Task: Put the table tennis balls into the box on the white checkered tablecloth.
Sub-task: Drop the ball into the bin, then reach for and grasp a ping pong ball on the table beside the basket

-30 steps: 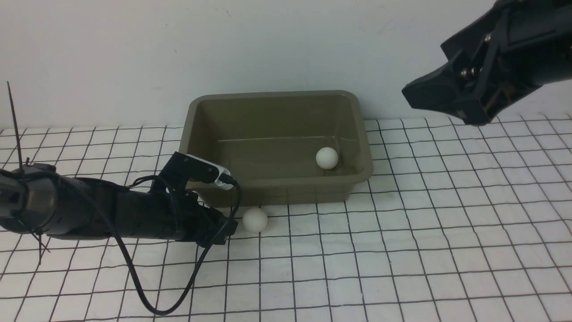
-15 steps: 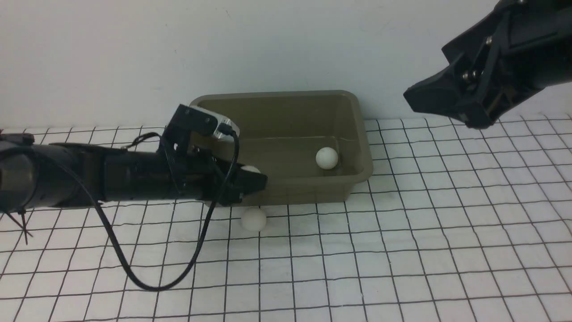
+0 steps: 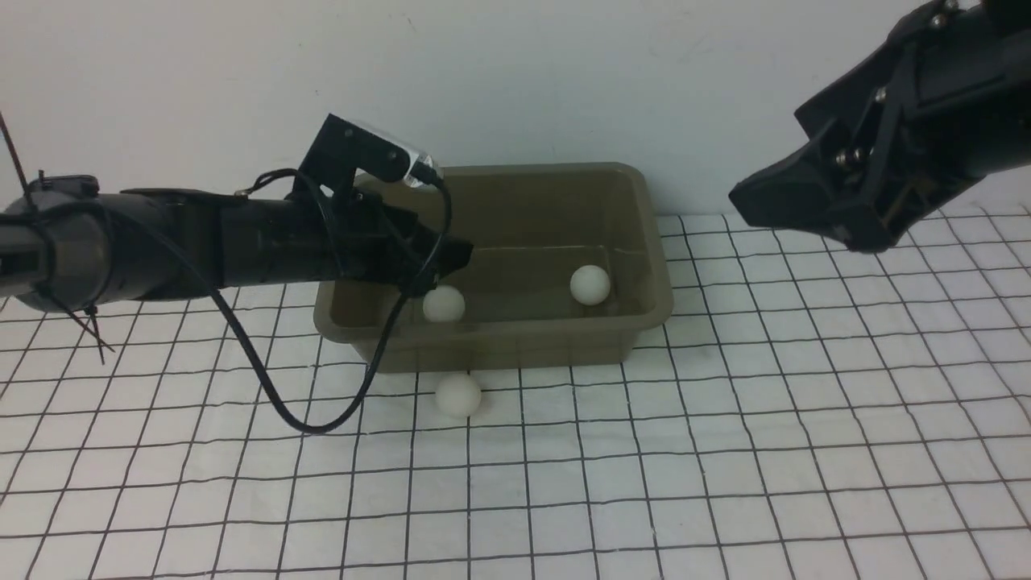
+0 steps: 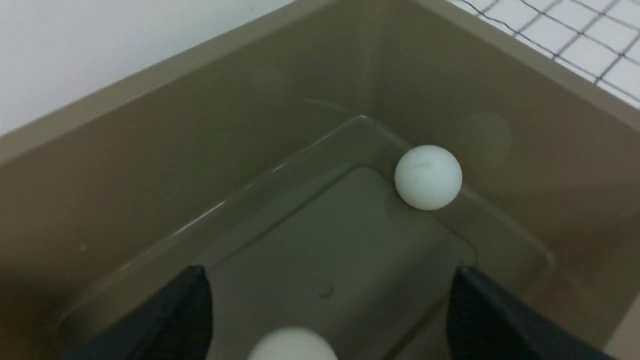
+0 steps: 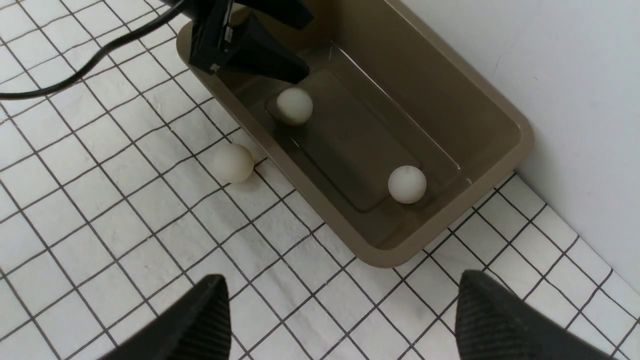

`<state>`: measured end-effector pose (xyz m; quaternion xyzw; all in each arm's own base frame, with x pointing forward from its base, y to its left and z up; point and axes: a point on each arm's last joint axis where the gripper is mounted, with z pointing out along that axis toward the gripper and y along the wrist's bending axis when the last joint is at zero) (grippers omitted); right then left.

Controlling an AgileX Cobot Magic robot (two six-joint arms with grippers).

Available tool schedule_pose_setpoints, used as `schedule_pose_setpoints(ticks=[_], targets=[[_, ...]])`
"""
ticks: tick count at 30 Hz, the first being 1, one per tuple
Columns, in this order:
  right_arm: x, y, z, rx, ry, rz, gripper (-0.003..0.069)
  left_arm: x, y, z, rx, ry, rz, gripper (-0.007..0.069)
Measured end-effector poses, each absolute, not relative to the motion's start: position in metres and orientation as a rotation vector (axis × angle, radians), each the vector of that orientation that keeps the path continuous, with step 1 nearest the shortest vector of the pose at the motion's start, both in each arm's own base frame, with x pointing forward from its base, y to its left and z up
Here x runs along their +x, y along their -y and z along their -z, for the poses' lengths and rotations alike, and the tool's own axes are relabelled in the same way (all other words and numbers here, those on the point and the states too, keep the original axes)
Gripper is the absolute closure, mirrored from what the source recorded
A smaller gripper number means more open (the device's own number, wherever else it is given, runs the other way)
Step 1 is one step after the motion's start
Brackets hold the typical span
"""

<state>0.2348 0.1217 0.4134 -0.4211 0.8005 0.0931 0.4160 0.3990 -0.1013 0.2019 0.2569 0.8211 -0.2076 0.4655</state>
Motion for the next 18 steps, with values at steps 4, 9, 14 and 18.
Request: schedule_pose_setpoints(ticks=[4,9,14,18], targets=[[0.235,-0.122,-0.413,-1.058,-2.01,-0.23,0.0113,0.393,0.101,-0.214,0.622,-2.03,0.528,0.0034],[0.235,-0.121,-0.413,-1.06,-2.011,-0.228,0.0113,0.359,0.107,-0.267,0.744,-2.007,0.656,0.0084],[0.235,-0.121,-0.413,-1.061,-2.013,-0.228,0.0113,0.328,0.105,-0.287,0.825,-2.154,0.677,0.0146],[0.234,-0.122,-0.413,-1.063,-2.016,-0.234,0.0113,0.318,0.1,-0.284,0.844,-2.306,0.536,0.0167]])
